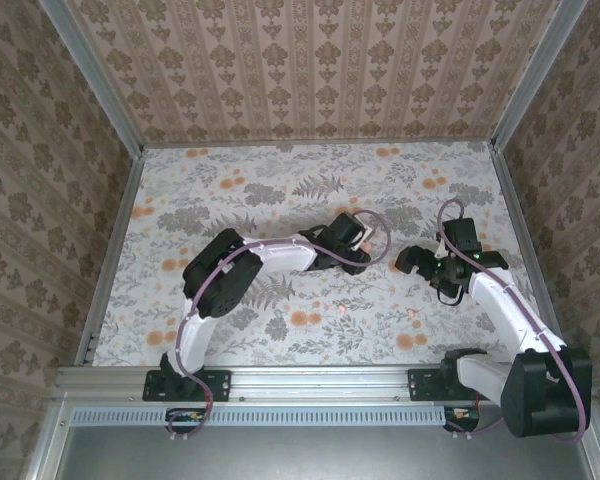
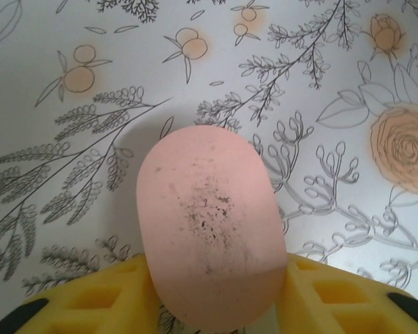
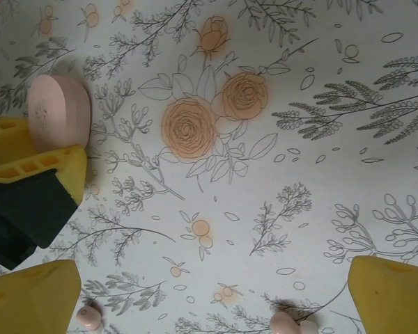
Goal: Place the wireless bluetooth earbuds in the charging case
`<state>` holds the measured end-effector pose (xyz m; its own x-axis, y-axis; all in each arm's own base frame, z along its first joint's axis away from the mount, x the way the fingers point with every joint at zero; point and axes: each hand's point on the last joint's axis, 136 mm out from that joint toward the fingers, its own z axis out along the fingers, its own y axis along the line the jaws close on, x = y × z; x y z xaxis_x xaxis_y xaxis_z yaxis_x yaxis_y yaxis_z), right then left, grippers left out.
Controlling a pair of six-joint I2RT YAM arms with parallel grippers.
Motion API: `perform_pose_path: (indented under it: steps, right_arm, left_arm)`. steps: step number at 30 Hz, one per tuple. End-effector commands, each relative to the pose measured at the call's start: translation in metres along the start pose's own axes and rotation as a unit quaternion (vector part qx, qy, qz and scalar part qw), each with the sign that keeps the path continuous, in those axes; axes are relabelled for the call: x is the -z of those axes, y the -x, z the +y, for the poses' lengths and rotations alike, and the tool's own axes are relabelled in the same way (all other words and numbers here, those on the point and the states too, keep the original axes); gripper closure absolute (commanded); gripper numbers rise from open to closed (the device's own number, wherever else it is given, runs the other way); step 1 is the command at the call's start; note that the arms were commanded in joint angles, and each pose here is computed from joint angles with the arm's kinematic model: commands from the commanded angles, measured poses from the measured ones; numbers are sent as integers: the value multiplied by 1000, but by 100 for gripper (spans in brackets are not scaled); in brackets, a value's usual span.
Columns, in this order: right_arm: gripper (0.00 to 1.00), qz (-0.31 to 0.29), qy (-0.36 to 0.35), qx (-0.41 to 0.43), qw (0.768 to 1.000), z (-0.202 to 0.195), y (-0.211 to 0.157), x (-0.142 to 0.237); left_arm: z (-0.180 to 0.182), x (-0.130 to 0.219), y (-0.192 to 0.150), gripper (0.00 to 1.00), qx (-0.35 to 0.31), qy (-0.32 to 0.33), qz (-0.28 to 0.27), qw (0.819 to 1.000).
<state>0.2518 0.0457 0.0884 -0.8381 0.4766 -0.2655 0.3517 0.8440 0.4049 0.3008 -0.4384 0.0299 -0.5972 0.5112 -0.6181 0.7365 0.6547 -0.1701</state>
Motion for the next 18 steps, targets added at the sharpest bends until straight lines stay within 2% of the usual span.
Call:
perform_pose_path:
  steps: [1,7,13,18]
  right_arm:
    - [0,9,40,-12,999,17,2,6]
    - [5,22,106,-11,994,49,11,15]
    - [9,55,198,8,979,100,12,27]
    - [9,72,239,35,968,136,13,31]
  left_arm:
    - [2,22,10,61,-20,-26,-26,999]
    - [9,50,15,66,-58,-51,-30,997]
    - [-12,91,27,70,-94,-152,-56,982]
    - [-24,122,40,72,-97,-217,-63,969]
